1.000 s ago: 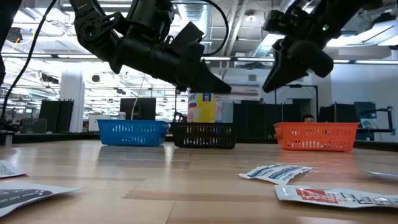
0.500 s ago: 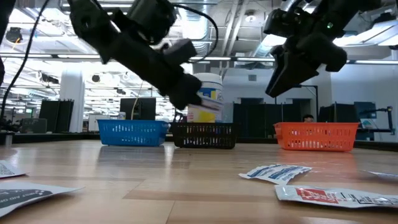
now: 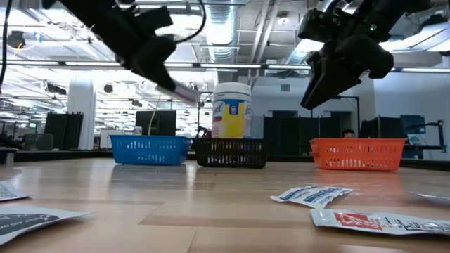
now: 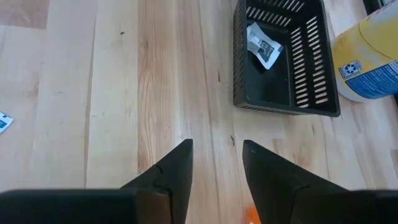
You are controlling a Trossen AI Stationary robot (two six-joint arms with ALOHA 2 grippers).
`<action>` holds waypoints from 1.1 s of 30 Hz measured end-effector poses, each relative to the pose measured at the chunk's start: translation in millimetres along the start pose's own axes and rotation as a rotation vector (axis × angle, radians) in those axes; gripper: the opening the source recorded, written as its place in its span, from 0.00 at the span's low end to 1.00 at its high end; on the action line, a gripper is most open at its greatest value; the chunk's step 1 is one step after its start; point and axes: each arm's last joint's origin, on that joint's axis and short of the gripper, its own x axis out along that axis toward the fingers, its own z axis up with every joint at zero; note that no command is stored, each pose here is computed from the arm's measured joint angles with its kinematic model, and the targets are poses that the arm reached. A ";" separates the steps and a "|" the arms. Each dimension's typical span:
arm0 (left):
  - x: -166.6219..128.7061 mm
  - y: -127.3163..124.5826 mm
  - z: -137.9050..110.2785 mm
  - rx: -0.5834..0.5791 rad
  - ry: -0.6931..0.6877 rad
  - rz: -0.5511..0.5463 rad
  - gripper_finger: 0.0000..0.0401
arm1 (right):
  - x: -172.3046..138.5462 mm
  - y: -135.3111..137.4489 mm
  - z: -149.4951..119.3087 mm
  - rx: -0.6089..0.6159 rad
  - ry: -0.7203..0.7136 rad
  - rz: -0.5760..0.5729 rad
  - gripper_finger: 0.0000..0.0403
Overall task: Pick & Place First Aid Supplies
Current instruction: Put the blue bandage into the blue bin
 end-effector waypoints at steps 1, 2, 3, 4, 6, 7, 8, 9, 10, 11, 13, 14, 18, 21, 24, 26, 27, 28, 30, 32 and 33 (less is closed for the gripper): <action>1.0 1.4 -2.0 0.002 0.012 0.012 0.02 | 0.0 0.0 0.1 0.000 -0.001 0.000 0.33; 3.0 2.8 -4.4 0.002 0.016 0.032 0.02 | 0.0 0.0 0.2 0.001 -0.002 0.000 0.33; 6.1 4.5 -7.5 0.005 0.019 0.058 0.02 | 0.0 0.0 0.2 0.001 -0.002 0.000 0.33; 9.2 6.5 -12.4 0.015 0.028 0.081 0.02 | 0.1 -0.2 0.3 0.002 -0.002 0.000 0.32; 16.1 12.3 -22.7 0.031 0.055 0.124 0.02 | 0.1 -0.2 0.3 0.002 -0.003 0.000 0.32; 19.7 15.5 -27.1 0.019 0.065 0.143 0.03 | 0.1 -0.3 0.3 0.002 -0.003 -0.001 0.32; 23.3 18.9 -32.0 0.006 0.076 0.165 0.04 | 0.1 -0.3 0.3 0.002 -0.003 -0.001 0.32; 26.5 22.1 -36.8 -0.006 0.090 0.183 0.05 | 0.1 -0.3 0.4 0.002 -0.004 -0.001 0.32; 29.1 25.0 -40.3 -0.018 0.101 0.199 0.07 | 0.1 -0.2 0.6 0.003 -0.005 -0.001 0.32; 31.4 27.2 -42.2 -0.033 0.105 0.210 0.08 | 0.1 -0.2 0.7 0.004 -0.006 0.000 0.32; 34.9 30.2 -45.4 -0.060 0.116 0.211 0.11 | 0.1 -0.2 1.0 0.005 -0.009 0.000 0.32; 36.1 31.1 -47.1 -0.061 0.127 0.204 0.12 | 0.1 -0.2 1.0 0.005 -0.009 0.000 0.32; 38.1 29.9 -47.1 -0.091 0.131 0.159 0.17 | 0.1 -0.1 2.1 0.010 -0.020 0.001 0.32; 38.8 26.8 -42.0 -0.127 0.099 0.116 0.19 | 0.1 -0.1 2.6 0.011 -0.024 0.001 0.32; 39.7 24.7 -35.4 -0.146 0.050 0.094 0.19 | 0.1 -0.1 2.7 0.012 -0.026 0.001 0.32; 40.1 24.0 -32.1 -0.172 0.025 0.087 0.19 | 0.1 -0.1 2.7 0.012 -0.026 0.001 0.32; 40.4 24.2 -31.5 -0.178 0.020 0.087 0.19 | 0.1 -0.1 2.7 0.012 -0.026 0.001 0.32; 40.8 24.7 -31.3 -0.178 0.020 0.089 0.19 | 0.1 -0.1 2.7 0.012 -0.026 0.001 0.32; 41.8 25.8 -31.2 -0.180 0.022 0.095 0.19 | 0.1 -0.1 2.7 0.012 -0.026 0.001 0.32; 42.8 26.3 -31.2 -0.187 0.031 0.077 0.19 | 0.1 -0.1 2.8 0.012 -0.027 0.001 0.32; 43.7 26.4 -31.4 -0.192 0.042 0.050 0.19 | 0.1 -0.1 2.8 0.012 -0.027 0.001 0.32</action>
